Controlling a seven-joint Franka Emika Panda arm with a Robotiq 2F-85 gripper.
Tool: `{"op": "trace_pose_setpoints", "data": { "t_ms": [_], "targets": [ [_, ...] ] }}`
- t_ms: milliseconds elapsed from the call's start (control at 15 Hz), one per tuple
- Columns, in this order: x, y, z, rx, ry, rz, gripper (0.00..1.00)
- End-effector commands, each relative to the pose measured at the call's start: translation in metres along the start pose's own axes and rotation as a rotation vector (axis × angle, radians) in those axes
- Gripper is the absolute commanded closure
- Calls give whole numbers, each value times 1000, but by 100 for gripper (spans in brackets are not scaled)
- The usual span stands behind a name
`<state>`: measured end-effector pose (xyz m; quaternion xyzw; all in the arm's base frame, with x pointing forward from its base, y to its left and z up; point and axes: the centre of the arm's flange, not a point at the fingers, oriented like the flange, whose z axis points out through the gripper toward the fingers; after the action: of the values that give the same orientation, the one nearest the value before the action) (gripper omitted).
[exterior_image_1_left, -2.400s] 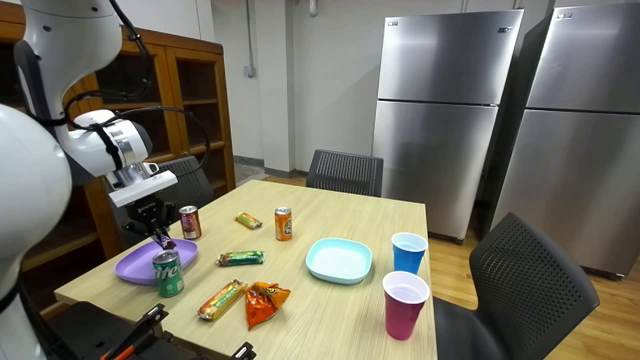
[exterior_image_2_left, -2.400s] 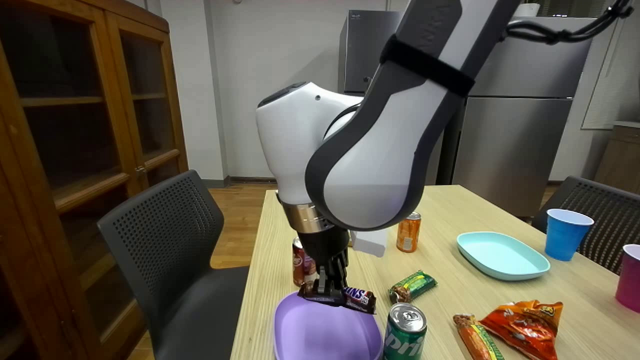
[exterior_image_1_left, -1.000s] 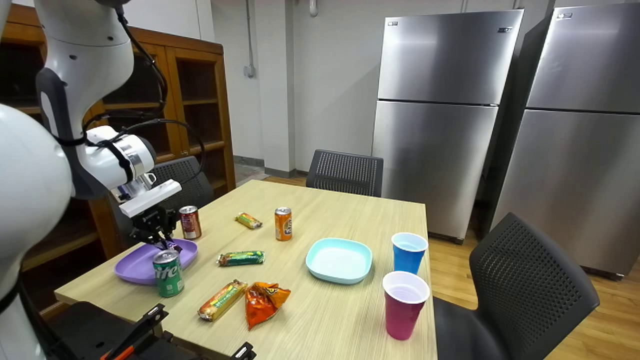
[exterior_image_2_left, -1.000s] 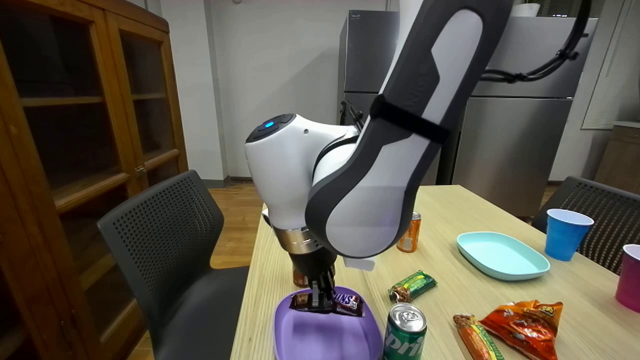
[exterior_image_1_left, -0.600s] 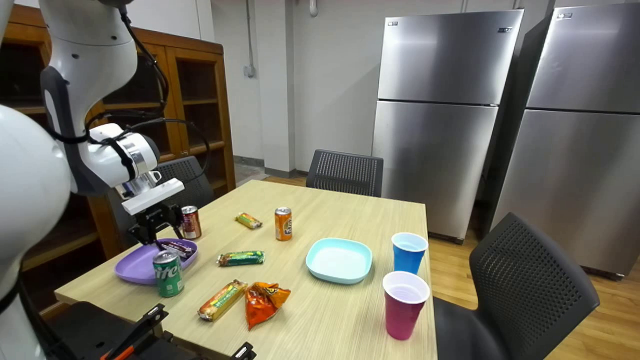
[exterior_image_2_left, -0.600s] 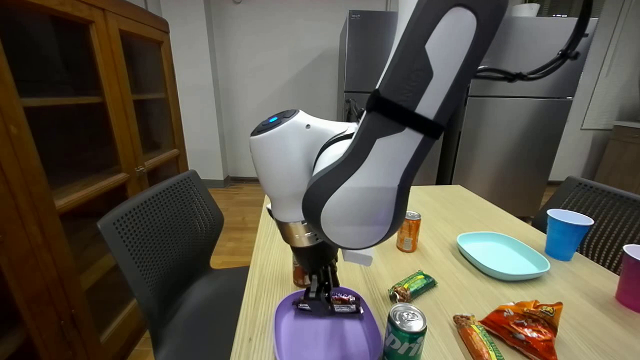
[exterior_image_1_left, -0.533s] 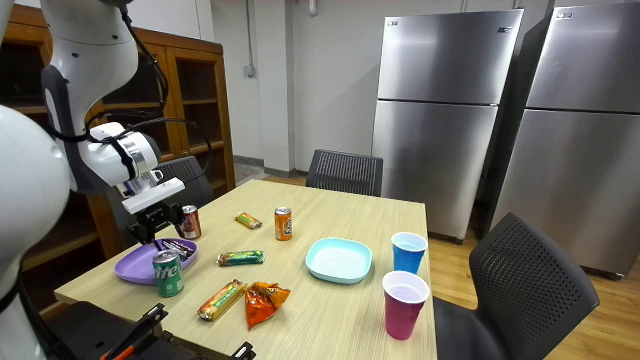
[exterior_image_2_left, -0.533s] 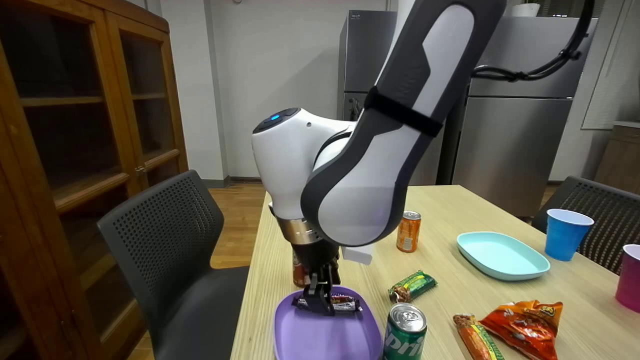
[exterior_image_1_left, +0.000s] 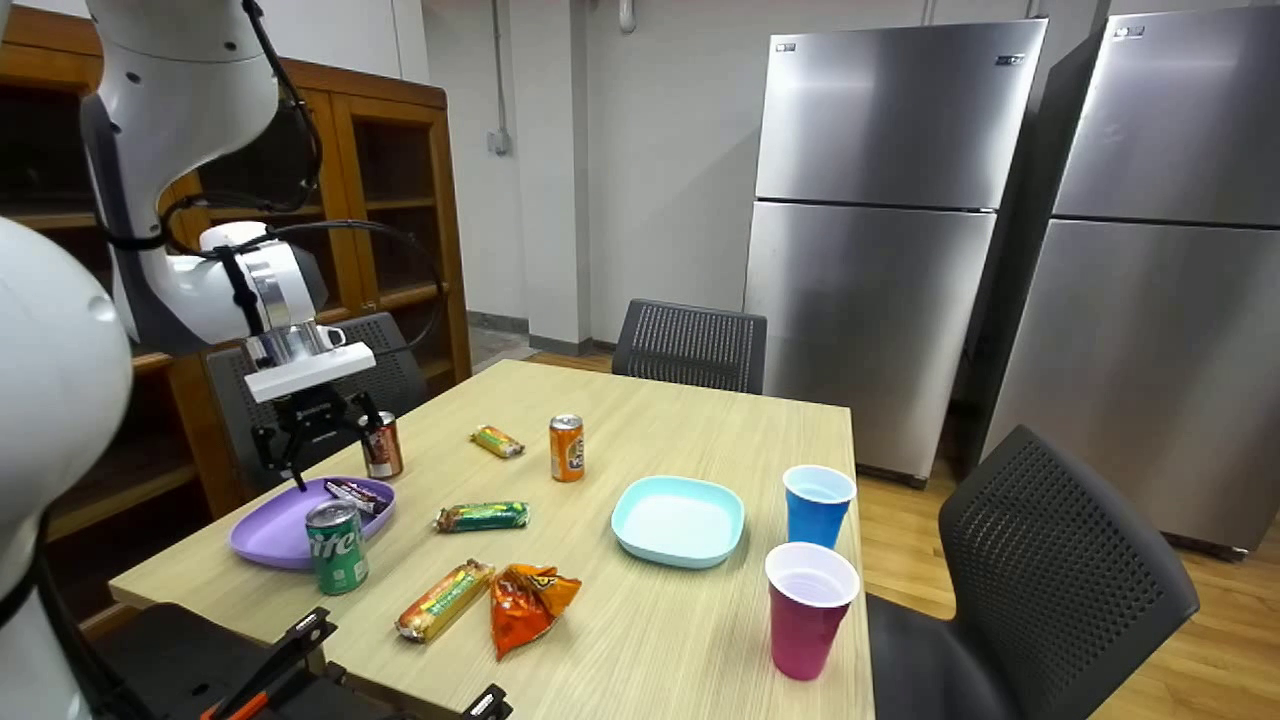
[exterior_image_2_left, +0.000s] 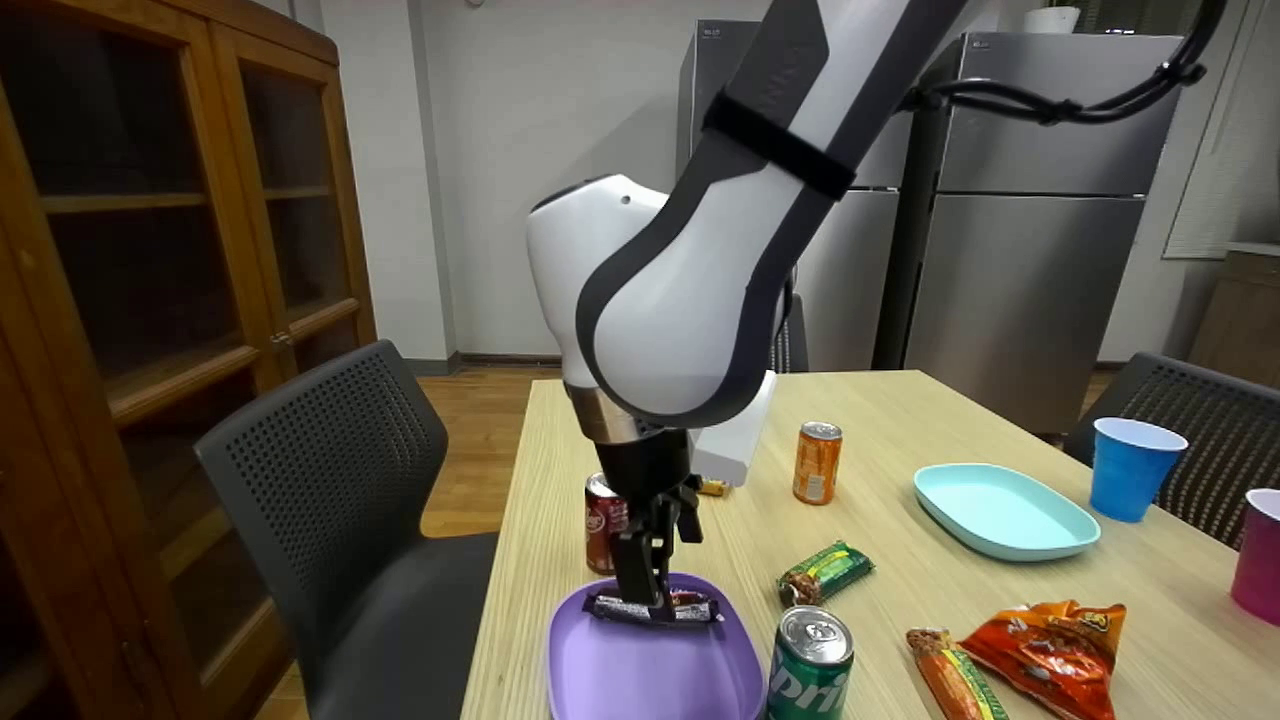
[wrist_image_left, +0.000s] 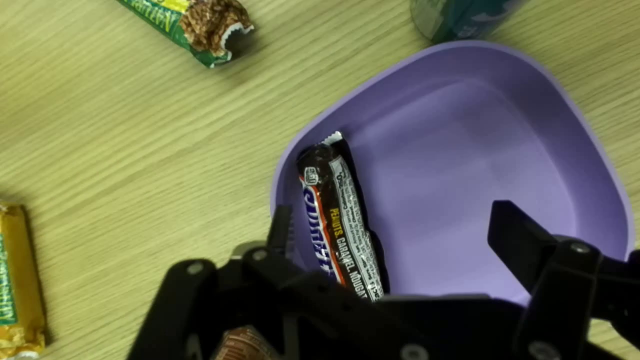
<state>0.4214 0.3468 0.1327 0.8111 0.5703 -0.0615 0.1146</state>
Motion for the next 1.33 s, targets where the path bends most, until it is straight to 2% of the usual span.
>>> {"op": "trace_pose_setpoints", "data": {
  "t_ms": [0, 333, 600, 667, 733, 1267],
  "targets": [
    [-25, 10, -25, 55, -28, 67, 0],
    [-49, 30, -28, 185, -40, 290, 0],
    [-68, 45, -27, 278, -16, 446, 0],
    [-72, 48, -26, 279, -12, 460, 0],
    [-56, 49, -14, 265, -18, 415, 0],
    [-64, 53, -14, 277, -18, 442, 0]
  ]
}}
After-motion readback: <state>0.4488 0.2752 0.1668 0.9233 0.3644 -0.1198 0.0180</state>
